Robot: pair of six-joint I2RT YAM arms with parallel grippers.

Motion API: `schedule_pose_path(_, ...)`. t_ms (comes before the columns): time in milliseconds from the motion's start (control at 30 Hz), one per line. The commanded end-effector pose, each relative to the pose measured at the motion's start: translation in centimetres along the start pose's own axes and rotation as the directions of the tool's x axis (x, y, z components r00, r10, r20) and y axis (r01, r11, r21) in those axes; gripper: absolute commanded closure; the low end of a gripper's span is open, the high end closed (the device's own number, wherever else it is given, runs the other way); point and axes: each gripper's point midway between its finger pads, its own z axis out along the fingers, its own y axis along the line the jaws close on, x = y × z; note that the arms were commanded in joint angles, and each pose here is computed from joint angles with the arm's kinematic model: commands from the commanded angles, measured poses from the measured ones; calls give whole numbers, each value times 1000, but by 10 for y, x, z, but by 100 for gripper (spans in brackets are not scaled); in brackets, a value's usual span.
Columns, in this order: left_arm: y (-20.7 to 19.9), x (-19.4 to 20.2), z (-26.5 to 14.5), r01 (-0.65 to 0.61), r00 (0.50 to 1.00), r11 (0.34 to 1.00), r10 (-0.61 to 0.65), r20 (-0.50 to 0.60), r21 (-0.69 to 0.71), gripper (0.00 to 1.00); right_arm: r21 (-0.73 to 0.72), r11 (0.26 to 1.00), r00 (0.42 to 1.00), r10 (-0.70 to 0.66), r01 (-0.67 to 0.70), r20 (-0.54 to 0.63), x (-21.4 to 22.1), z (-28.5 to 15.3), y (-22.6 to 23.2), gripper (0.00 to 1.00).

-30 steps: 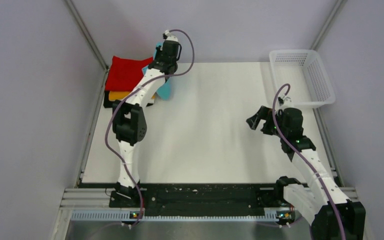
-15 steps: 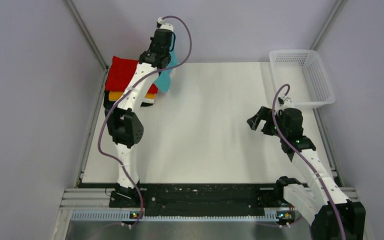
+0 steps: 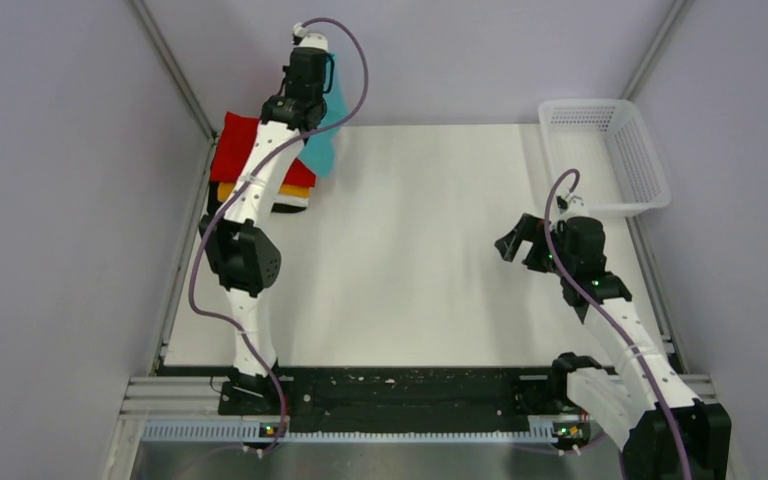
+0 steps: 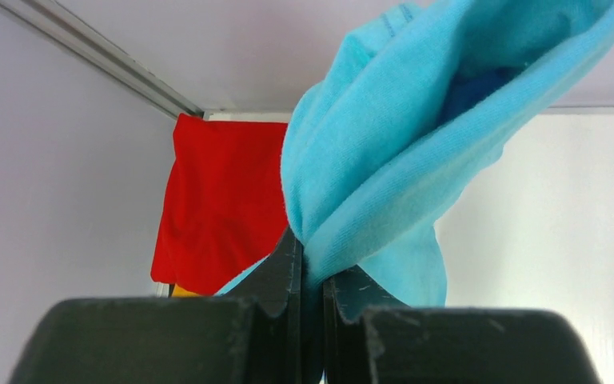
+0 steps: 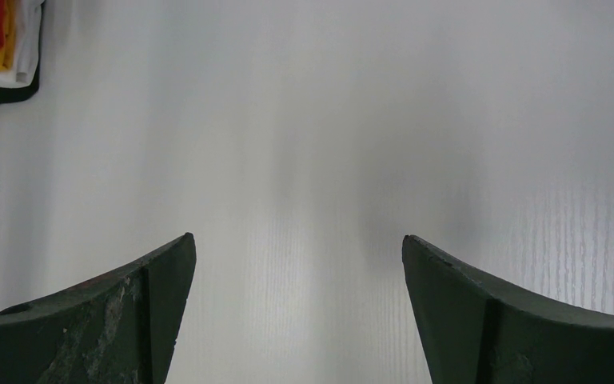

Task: Fold and stack the t-shirts
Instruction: Put the neatly folded tshirt into the corner of the board with the left arm

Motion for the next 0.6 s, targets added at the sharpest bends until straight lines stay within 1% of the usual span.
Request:
schedule_pose_path(0, 29, -15, 17, 123, 991, 992, -122, 50, -34, 100, 14, 1000, 999, -16, 15, 40, -13, -2, -2, 1)
schedule_pose_path(267, 57, 37, 78, 230, 971, 973, -231, -58, -28, 100, 34, 999, 999, -14, 13, 29, -12, 2, -6, 1)
schedule_pose_path(467, 94, 79, 114, 315, 938, 947, -320, -134, -61, 100, 47, 999, 1000, -11, 10, 24, -10, 3, -9, 1)
schedule_pose_path(567, 110, 97, 127, 338, 925, 938, -346, -160, -73, 100, 54, 999, 1000, -11, 10, 22, -10, 4, -10, 1)
